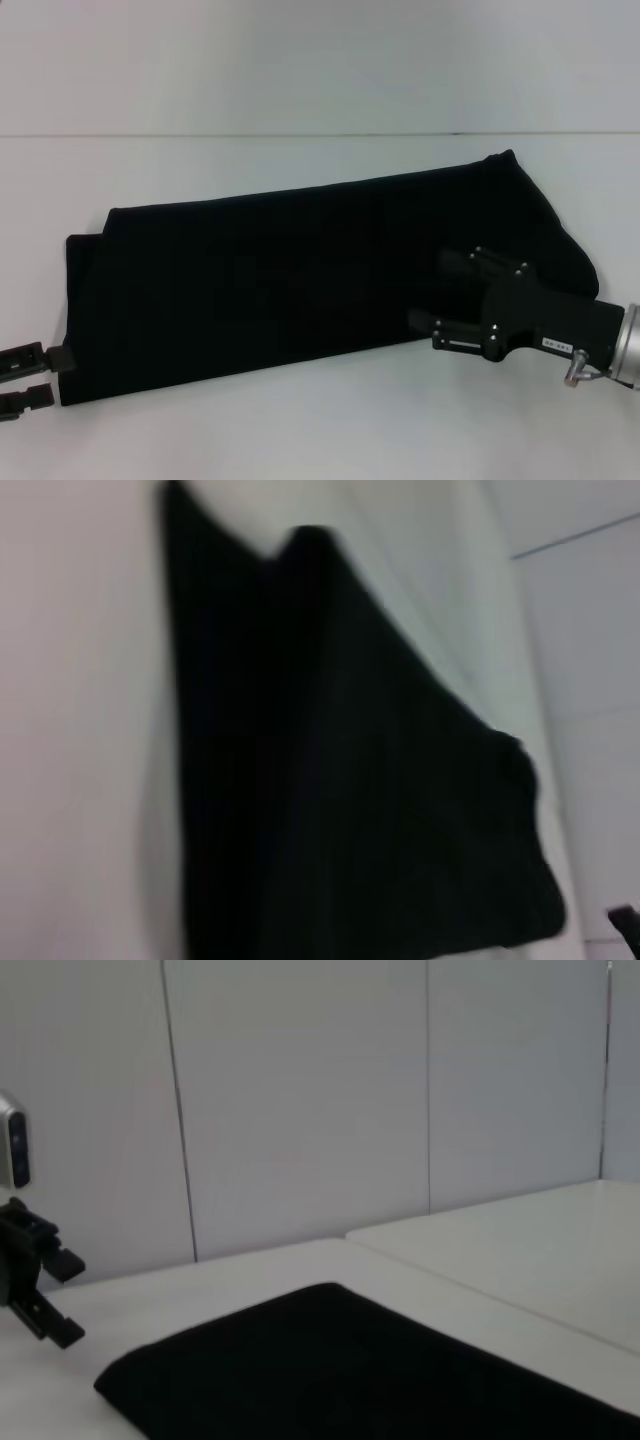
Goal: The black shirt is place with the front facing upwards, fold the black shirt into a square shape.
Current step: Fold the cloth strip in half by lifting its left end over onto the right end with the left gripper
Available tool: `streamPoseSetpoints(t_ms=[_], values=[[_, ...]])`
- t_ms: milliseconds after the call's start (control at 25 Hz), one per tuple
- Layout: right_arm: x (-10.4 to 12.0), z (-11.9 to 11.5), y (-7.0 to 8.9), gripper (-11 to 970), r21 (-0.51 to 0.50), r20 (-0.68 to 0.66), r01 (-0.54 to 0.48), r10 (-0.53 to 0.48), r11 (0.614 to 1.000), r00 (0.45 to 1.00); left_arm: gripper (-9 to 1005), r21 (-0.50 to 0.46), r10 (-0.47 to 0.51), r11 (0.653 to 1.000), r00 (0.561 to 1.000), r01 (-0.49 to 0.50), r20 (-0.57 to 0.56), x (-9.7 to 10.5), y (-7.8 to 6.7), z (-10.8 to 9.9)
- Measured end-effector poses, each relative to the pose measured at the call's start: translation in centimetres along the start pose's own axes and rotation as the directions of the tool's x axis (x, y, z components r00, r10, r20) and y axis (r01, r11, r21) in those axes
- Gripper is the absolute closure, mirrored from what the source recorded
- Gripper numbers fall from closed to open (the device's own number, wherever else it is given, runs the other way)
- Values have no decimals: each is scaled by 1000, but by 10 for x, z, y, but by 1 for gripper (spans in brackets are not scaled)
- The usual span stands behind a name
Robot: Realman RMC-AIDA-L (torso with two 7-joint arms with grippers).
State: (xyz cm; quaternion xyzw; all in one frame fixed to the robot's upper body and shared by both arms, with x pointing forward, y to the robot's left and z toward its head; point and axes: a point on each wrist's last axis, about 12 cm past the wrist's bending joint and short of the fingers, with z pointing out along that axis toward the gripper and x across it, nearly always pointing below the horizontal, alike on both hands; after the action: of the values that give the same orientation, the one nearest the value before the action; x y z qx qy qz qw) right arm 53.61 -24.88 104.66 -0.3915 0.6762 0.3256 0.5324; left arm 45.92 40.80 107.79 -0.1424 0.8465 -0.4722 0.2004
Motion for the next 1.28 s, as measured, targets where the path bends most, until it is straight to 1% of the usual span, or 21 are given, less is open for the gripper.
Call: streamPoseSetpoints(t_ms=[200, 320, 440, 680, 1000, 1160, 1280], values=[[5, 3, 2, 43, 14, -17, 20, -20, 1000, 1000, 112, -51, -73, 996, 997, 73, -4, -1, 5, 4], [5, 2, 0, 43, 37, -11, 16, -16, 999, 1000, 112, -93, -129, 987, 992, 128, -10, -3, 8, 5], [5, -1, -3, 42, 68, -1, 5, -5, 998, 1000, 113, -113, -159, 981, 987, 159, 4, -5, 10, 6], [5, -2, -4, 42, 77, 4, 3, -3, 997, 1000, 112, -130, -170, 976, 985, 172, 25, -9, 11, 9], [4, -1, -5, 42, 78, 5, 4, -4, 997, 1000, 113, -151, -176, 972, 984, 178, 23, -12, 14, 22], [4, -1, -5, 42, 80, 6, 2, -2, 997, 1000, 114, -158, -164, 973, 986, 165, 23, -16, 13, 26], [4, -1, -6, 42, 81, 5, 1, -2, 997, 1000, 118, -155, -145, 977, 989, 145, 15, -20, 9, 35]])
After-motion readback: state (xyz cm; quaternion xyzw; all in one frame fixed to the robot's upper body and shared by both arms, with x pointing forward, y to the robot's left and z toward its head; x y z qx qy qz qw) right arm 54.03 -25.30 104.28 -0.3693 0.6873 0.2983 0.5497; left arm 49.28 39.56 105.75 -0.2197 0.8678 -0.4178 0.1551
